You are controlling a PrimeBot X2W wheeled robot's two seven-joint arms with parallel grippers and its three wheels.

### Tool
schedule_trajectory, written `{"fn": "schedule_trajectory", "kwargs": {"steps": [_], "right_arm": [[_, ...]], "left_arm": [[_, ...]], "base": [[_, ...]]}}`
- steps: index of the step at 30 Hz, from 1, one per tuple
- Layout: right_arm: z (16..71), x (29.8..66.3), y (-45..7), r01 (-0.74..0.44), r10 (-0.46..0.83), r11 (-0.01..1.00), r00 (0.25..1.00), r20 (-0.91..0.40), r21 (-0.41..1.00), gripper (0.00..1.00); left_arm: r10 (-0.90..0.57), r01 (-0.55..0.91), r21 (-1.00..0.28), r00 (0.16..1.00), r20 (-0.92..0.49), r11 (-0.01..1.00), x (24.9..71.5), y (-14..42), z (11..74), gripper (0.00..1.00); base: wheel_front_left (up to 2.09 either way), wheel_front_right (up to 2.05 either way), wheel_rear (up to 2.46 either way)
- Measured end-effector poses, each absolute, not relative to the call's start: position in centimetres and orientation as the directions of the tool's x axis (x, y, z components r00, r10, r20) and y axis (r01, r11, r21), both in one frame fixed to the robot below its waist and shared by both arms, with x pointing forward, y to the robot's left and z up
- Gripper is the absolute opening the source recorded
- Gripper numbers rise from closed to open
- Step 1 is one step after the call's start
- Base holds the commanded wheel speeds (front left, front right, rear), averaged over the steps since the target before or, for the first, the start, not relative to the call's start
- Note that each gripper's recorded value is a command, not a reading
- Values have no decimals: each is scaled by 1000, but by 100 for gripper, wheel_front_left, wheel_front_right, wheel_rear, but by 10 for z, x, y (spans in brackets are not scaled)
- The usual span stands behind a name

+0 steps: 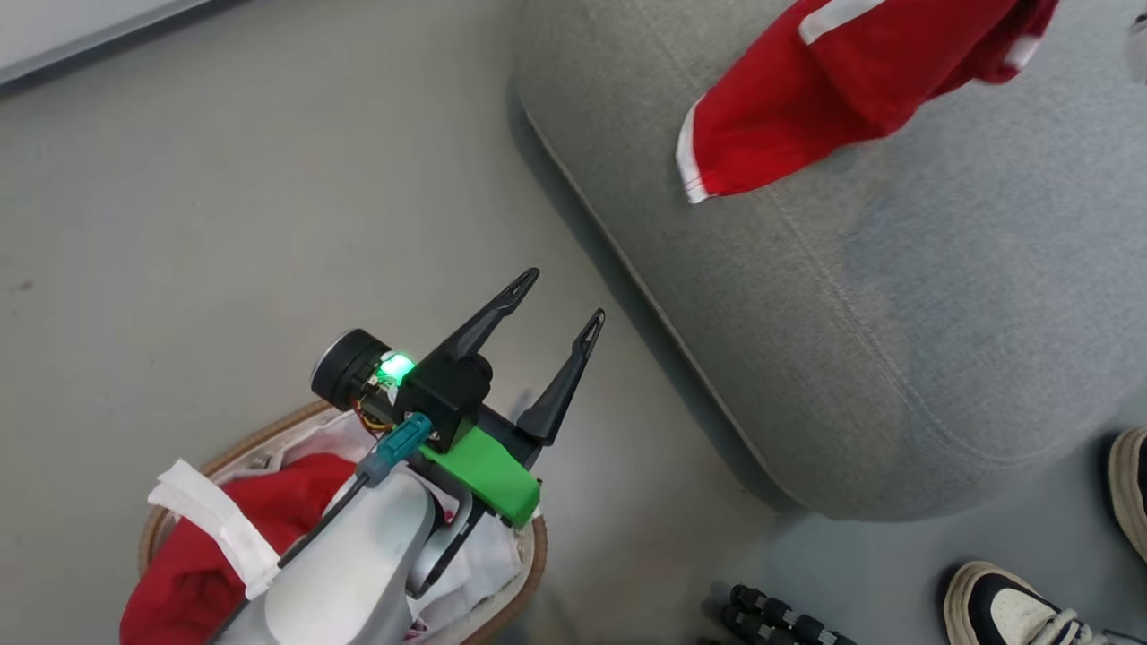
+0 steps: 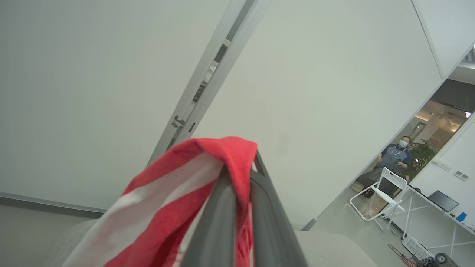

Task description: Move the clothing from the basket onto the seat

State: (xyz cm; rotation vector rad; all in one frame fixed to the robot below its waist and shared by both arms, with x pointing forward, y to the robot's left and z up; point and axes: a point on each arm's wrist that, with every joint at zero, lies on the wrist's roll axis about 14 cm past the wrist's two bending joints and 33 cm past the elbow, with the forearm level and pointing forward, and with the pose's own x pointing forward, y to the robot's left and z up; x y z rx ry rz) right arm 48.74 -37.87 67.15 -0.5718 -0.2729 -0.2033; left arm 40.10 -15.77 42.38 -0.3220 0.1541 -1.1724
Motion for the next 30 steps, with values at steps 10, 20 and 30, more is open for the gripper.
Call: {"fn": "schedule_trajectory", "kwargs": {"steps": [10, 20, 30], "right_arm": [[597, 532, -428, 341, -291, 784, 940, 179, -519, 0], [454, 485, -459, 408, -508, 796, 852, -127, -447, 100], [415, 401, -456, 455, -573, 797, 778, -258, -398, 100]], "left_arm": [[-867, 797, -370, 496, -49, 477, 427, -115, 376, 100], [-828, 736, -398, 546, -129, 548, 432, -90, 345, 100], [-821, 735, -385, 558, -121, 557, 430, -92, 361, 100]], "base": [[0, 0, 0], [0, 0, 0], [0, 0, 0]]}}
